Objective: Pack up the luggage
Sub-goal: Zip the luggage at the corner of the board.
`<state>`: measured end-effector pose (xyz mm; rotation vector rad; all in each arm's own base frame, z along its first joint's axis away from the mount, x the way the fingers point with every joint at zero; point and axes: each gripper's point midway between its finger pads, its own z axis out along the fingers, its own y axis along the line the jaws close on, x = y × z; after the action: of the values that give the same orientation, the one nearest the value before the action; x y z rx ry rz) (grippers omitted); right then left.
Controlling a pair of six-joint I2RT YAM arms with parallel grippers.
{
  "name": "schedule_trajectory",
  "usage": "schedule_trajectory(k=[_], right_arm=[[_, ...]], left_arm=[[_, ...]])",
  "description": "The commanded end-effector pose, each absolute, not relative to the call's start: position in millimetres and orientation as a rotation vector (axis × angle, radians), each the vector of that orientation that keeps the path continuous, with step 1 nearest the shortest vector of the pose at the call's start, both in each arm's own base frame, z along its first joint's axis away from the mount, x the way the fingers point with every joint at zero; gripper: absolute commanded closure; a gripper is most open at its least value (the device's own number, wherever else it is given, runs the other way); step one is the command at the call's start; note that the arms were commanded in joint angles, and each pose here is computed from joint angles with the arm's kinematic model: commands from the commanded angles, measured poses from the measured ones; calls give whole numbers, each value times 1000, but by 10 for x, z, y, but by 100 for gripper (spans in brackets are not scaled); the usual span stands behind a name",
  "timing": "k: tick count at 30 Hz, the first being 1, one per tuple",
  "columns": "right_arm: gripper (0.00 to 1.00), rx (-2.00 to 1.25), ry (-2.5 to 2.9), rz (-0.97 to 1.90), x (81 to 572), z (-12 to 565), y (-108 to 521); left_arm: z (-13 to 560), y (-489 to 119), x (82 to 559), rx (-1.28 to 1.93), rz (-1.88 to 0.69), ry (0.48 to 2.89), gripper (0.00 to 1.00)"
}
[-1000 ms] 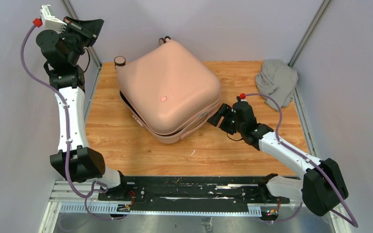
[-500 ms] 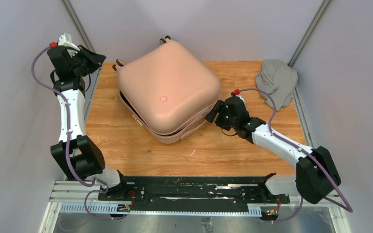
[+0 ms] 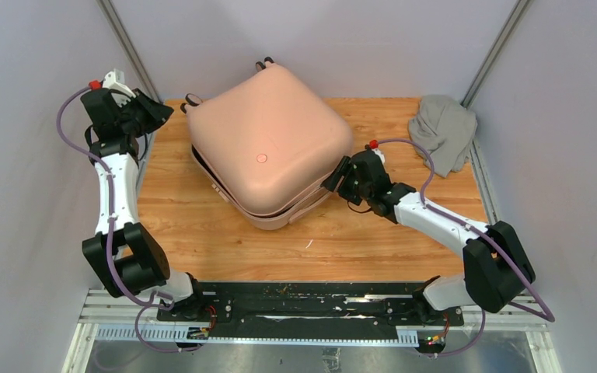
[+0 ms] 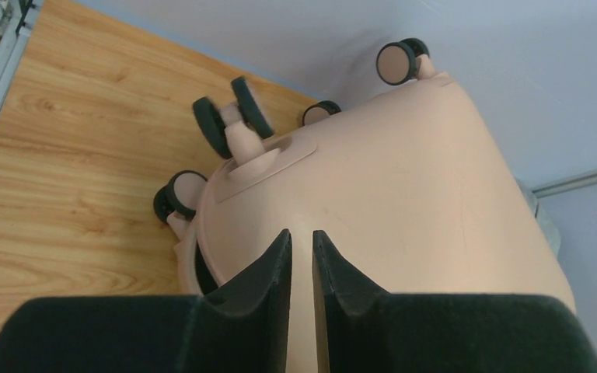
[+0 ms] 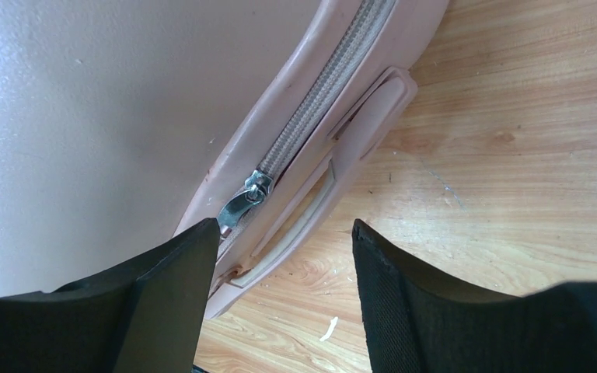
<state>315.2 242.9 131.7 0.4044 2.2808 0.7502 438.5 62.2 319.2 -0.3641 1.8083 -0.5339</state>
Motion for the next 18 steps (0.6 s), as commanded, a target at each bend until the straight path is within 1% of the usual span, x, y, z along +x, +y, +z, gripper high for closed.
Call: schedule_trajectory(k=[1,4,7,11,15,18], right_arm=[[33,442,2228,754,3235,1463,2476],[34,462,2246,737,3284,1414,2508],[35,468,2259,714,3330,1403,2556],[38,456,2290,645,3331,1366,2601],[48,465,2330,566,3273,1246,2530],[59,466,2335,544,3224,1211,2468]], left_arm=[[2979,738,4326,-368,-507,1840,79],[2847,800,4312,-377,-491,1860,73],[2725,848,4287,-356,-451,1888,60],[2552,937,4223,-329,-376,1923,49],[2371,1050,4172,-340,-345,1950,46],[2276,1104,4155,-360,-354,1967,45]])
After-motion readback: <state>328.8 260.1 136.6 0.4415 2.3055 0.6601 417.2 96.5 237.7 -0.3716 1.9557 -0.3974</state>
